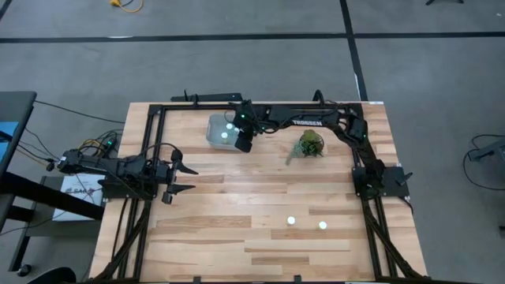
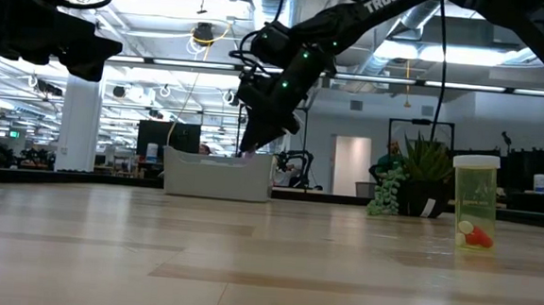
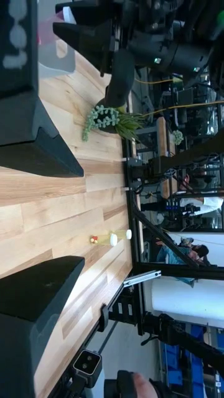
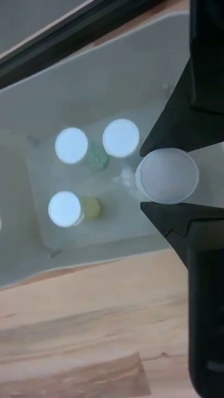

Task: Pick and place pill bottles into a basket
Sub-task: Put the pink pill bottle into the gray container

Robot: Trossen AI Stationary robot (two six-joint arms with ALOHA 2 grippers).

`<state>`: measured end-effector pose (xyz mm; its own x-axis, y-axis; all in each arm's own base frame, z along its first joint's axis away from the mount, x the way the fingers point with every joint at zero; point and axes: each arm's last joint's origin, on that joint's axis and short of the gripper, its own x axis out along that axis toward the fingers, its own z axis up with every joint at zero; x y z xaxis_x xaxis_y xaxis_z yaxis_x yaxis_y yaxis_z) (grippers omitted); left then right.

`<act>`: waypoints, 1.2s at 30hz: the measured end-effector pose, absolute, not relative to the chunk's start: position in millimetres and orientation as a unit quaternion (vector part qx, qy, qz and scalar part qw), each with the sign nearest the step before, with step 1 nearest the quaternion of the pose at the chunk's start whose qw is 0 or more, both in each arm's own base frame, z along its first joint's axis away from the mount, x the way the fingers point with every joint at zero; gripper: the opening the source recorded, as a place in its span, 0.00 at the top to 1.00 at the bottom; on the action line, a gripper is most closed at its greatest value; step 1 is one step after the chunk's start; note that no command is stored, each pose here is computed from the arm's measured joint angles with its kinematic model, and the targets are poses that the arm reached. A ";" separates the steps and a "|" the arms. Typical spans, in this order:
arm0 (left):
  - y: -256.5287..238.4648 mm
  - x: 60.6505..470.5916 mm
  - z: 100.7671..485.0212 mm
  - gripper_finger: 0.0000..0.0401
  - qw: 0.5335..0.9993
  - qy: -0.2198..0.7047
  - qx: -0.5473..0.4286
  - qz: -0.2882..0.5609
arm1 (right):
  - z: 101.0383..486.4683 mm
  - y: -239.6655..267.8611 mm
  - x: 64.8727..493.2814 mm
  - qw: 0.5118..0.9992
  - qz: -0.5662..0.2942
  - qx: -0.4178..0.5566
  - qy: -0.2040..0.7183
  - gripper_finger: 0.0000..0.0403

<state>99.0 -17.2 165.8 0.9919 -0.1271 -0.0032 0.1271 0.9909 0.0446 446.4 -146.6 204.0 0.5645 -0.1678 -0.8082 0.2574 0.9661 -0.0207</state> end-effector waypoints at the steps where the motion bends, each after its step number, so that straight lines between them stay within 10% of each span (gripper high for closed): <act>1: -17.2 99.0 165.8 0.48 0.998 0.000 0.022 -0.063 | 204.2 -145.7 446.7 0.883 -0.119 0.049 0.451 0.72; 36: -17.2 99.0 165.7 0.48 0.998 0.001 0.022 -0.063 | 189.4 -137.2 451.8 0.875 -0.112 0.034 0.470 0.67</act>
